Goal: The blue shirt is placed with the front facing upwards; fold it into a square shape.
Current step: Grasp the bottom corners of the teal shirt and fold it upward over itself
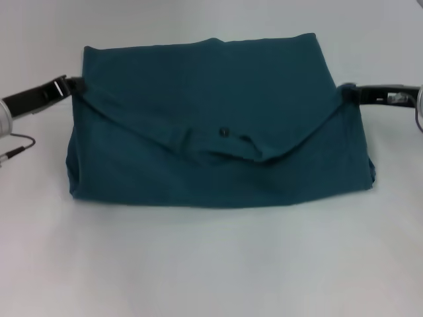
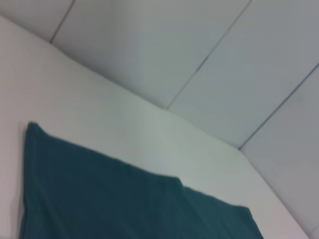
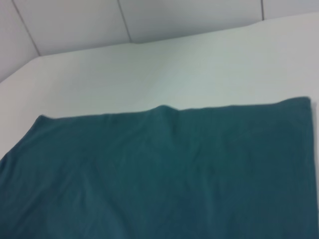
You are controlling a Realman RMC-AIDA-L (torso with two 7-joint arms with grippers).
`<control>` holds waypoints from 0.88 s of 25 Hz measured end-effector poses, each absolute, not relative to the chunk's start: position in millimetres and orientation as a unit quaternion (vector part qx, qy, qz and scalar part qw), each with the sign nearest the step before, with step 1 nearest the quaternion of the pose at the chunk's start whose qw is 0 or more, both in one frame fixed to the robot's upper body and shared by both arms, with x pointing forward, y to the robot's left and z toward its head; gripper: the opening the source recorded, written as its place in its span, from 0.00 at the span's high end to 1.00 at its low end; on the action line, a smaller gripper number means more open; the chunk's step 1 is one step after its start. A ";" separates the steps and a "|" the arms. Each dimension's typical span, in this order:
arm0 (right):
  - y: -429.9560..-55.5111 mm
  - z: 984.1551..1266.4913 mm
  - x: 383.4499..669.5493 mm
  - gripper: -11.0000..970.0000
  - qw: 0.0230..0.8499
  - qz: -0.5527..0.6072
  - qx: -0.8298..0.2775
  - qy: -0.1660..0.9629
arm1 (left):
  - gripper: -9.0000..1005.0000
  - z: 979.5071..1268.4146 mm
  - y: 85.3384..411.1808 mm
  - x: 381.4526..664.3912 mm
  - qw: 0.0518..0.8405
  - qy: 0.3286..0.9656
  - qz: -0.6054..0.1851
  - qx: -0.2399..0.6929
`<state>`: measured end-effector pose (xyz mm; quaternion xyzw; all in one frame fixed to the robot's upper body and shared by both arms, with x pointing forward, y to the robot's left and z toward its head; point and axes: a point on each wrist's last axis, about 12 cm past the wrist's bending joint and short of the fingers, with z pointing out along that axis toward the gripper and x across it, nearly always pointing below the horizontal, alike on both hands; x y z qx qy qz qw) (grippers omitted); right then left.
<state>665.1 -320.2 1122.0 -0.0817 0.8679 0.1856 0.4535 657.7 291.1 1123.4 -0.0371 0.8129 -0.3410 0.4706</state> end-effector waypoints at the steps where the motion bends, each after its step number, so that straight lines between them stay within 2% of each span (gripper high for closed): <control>1: -320.7 1124.9 667.5 0.95 0.455 0.184 -0.080 0.868 | 0.99 1125.8 290.7 660.1 0.474 0.812 -0.339 -0.038; 8: -322.7 1138.4 678.4 0.95 0.458 0.180 -0.071 0.867 | 0.99 1139.0 280.9 676.1 0.489 0.810 -0.322 -0.031; 22: -319.1 1117.8 678.0 0.95 0.449 0.153 -0.040 0.879 | 0.99 1117.5 280.2 669.0 0.484 0.817 -0.307 -0.064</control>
